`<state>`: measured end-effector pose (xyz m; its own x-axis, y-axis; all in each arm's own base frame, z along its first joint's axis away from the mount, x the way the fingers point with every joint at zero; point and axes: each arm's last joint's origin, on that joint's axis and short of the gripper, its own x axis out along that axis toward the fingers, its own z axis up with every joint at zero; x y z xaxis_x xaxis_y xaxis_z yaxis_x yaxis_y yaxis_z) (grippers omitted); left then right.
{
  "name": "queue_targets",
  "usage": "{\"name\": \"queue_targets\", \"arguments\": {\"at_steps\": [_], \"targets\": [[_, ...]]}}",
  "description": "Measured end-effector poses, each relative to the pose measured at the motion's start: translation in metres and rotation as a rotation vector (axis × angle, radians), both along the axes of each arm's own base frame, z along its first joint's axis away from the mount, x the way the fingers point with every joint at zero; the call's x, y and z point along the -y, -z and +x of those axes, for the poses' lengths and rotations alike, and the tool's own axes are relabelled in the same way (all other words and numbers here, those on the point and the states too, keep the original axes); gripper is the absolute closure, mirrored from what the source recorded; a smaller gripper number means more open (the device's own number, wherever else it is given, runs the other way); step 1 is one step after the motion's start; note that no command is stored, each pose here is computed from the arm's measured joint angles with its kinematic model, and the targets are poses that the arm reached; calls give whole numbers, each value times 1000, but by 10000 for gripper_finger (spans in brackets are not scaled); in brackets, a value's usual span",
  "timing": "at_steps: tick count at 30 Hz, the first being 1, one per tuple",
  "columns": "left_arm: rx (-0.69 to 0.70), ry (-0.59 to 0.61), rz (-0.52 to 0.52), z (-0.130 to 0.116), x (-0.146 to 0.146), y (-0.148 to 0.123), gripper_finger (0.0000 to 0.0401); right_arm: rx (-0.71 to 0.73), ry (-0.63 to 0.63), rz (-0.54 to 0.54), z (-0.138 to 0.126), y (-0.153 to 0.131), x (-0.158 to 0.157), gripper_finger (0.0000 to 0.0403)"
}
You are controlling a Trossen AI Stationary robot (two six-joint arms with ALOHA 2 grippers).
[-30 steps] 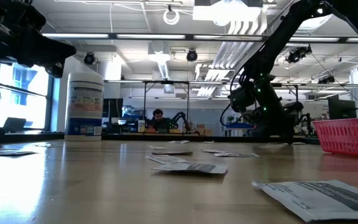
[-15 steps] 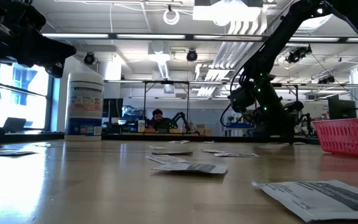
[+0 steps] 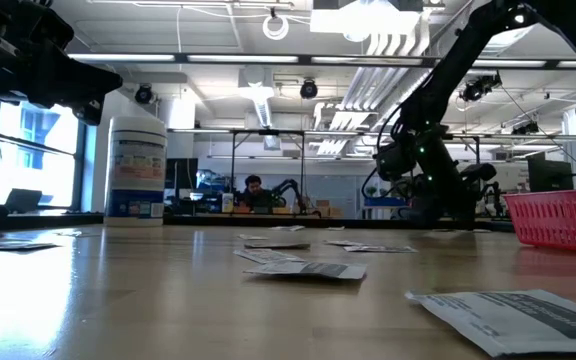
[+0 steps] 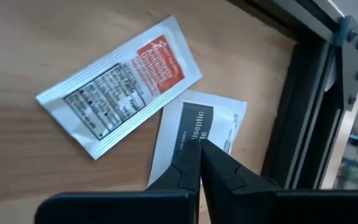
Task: Pick & Place First Aid Supplies
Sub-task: Put the black towelette pack into the top red basket
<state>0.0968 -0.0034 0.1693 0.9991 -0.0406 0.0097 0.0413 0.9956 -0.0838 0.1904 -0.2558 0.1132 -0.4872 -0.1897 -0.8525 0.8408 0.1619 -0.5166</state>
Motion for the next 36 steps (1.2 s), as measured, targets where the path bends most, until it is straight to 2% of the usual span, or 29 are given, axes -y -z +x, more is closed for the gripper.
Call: {"name": "queue_targets", "arguments": {"at_steps": [8, 14, 20, 28, 36], "targets": [[0, 0, 0, 0, 0, 0, 401, -7, -40, 108, 10, -2, -21, 402], [0, 0, 0, 0, 0, 0, 401, 48, -78, 146, 31, -5, -43, 402], [0, 0, 0, 0, 0, 0, 401, 98, -176, 123, 62, -5, -75, 402], [0, 0, 0, 0, 0, 0, 401, 182, -246, 123, 96, -9, -118, 402], [0, 0, 0, 0, 0, 0, 401, 272, -301, 86, 136, -37, -147, 400]]}}
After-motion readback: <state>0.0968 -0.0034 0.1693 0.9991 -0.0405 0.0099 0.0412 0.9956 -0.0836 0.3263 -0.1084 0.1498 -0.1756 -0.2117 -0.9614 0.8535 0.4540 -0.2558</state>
